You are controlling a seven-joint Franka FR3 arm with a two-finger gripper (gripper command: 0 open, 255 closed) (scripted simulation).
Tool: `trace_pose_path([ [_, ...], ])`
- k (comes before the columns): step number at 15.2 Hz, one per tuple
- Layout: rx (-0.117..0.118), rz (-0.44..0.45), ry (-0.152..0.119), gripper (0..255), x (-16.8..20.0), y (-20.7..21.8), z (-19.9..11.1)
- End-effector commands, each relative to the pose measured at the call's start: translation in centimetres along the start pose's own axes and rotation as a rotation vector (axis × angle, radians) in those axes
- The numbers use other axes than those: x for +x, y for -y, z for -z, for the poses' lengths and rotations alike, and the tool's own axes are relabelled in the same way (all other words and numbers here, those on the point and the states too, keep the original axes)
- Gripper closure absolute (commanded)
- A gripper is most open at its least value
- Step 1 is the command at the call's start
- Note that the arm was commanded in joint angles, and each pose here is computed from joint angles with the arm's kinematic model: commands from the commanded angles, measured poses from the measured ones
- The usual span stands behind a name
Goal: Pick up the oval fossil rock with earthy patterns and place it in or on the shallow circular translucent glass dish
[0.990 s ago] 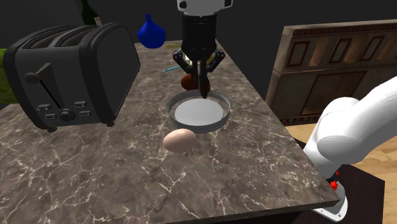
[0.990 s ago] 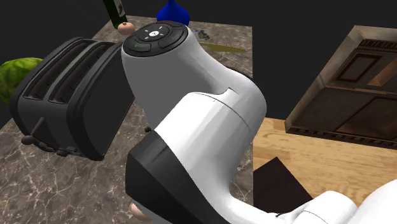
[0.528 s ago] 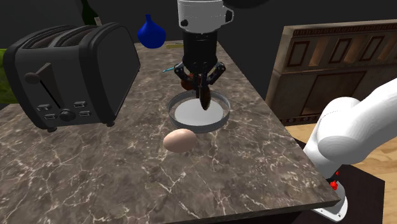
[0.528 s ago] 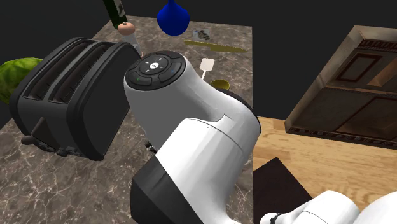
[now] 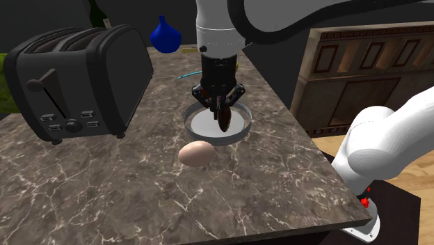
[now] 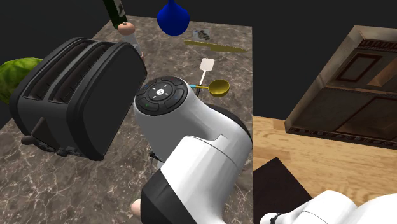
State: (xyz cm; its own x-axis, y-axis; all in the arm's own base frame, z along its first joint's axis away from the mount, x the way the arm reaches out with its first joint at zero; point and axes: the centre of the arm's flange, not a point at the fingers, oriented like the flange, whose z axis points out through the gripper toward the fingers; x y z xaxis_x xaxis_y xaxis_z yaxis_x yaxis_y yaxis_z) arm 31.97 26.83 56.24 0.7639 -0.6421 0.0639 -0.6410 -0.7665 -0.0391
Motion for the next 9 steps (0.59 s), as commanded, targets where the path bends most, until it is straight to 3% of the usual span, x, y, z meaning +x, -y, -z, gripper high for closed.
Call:
trace_pose_path([
  [1, -0.008, -0.002, 0.003, 255, 0.2, -0.1, -0.5],
  [4, -0.008, -0.002, 0.003, 255, 0.2, -0.1, -0.5],
  [5, 0.002, 0.0, -0.001, 255, 0.1, 0.0, -0.1],
  [6, 0.002, 0.0, -0.001, 0, 0.1, 0.0, -0.1],
  [9, -0.258, -0.175, -0.042, 0, 3.4, 4.2, 0.9],
])
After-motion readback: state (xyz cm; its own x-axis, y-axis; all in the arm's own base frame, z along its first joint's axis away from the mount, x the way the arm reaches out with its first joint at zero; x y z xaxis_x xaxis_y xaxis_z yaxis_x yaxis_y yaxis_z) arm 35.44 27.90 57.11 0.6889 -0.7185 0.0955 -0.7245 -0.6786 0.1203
